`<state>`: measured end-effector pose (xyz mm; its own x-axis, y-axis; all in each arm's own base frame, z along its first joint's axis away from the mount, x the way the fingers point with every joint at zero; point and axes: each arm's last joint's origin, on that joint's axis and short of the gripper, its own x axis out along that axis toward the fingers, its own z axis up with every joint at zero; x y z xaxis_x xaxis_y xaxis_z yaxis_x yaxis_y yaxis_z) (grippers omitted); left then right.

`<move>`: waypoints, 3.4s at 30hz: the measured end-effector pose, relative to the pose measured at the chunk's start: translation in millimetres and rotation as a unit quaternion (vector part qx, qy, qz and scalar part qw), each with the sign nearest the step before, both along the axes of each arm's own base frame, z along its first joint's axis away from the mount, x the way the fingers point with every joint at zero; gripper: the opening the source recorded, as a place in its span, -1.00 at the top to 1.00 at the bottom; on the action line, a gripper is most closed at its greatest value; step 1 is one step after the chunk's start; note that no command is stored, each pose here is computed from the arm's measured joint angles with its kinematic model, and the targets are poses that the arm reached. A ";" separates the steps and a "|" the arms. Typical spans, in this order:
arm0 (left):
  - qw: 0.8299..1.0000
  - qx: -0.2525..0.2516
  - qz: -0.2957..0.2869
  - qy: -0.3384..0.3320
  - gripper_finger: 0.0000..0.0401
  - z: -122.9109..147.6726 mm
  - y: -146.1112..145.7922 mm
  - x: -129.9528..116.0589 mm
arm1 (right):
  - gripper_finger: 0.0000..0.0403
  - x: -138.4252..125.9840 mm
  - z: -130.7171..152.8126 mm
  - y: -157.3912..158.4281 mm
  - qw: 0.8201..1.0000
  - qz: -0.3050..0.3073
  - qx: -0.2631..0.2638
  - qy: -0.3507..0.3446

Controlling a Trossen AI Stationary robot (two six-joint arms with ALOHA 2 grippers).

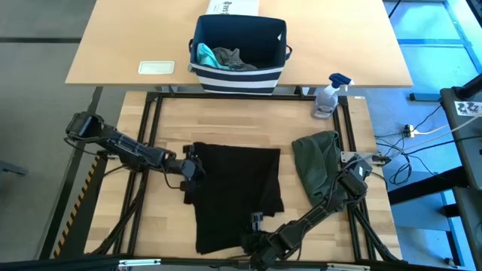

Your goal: Fold Laundry from Bin

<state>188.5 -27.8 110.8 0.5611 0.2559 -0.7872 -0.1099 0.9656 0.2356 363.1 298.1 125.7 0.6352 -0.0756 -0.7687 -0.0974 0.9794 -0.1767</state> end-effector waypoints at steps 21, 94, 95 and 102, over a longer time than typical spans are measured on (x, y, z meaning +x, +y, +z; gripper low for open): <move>0.999 0.035 0.005 -0.017 0.93 6.1 11.9 6.2 | -0.20 -13.0 42.2 2.3 0.999 -0.022 0.025 -0.031; 0.986 -0.069 0.142 0.049 0.93 3.7 100.0 4.6 | -0.20 -148.5 -22.8 -294.6 0.860 -0.474 0.157 -0.109; 0.986 -0.064 0.146 0.052 0.93 3.6 100.2 4.2 | -0.20 -148.7 -22.8 -294.9 0.859 -0.476 0.153 -0.112; 0.989 -0.038 0.139 0.019 0.93 19.7 95.3 3.3 | -0.20 -131.4 -1.8 -291.6 0.879 -0.410 0.179 -0.164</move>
